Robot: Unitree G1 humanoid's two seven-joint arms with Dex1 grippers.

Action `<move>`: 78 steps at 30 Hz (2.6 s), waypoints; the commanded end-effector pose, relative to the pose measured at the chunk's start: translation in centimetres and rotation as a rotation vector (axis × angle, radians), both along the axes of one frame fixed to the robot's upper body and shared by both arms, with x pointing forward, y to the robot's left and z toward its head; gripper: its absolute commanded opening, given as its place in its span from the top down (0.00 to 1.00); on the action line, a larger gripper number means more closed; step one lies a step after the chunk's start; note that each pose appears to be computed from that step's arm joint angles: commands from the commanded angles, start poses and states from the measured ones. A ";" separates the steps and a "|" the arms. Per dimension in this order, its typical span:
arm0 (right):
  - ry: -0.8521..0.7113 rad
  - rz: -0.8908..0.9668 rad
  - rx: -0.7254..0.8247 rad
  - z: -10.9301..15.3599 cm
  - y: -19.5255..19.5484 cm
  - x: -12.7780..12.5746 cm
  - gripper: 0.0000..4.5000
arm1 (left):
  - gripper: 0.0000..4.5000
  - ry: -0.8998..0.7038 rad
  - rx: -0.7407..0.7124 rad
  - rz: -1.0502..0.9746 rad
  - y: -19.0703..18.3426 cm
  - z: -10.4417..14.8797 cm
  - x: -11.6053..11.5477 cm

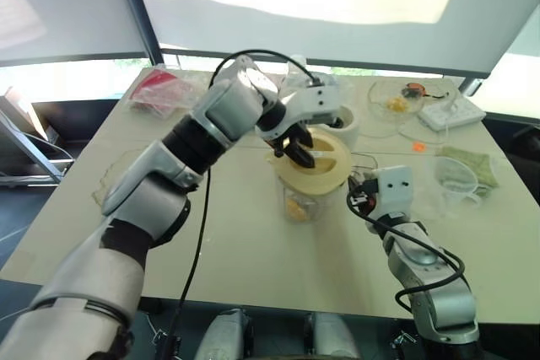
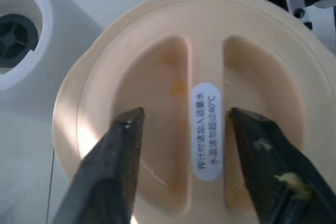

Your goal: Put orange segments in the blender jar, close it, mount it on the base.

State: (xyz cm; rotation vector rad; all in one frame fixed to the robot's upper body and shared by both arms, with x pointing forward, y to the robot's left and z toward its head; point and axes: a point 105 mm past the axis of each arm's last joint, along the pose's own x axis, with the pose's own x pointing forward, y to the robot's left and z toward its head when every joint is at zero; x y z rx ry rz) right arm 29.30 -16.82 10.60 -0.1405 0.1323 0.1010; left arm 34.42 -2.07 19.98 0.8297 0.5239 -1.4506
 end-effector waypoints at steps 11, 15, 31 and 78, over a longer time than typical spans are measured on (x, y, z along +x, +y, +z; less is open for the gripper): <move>-0.074 0.006 -0.029 1.6 0.0 -0.5 0.78 | 0.30 -0.096 -0.369 -0.030 0.5 11.8 -0.5; -0.090 -0.022 0.004 2.1 -0.6 -0.6 0.78 | 0.30 -0.228 -0.491 0.148 3.4 15.1 2.0; -0.412 0.016 0.066 22.6 -5.7 -1.3 0.78 | 0.30 -0.289 -0.754 0.570 13.3 6.3 4.3; -0.174 -0.017 0.064 19.7 -5.9 9.2 0.78 | 0.30 -0.236 -0.795 0.491 10.6 3.3 -2.7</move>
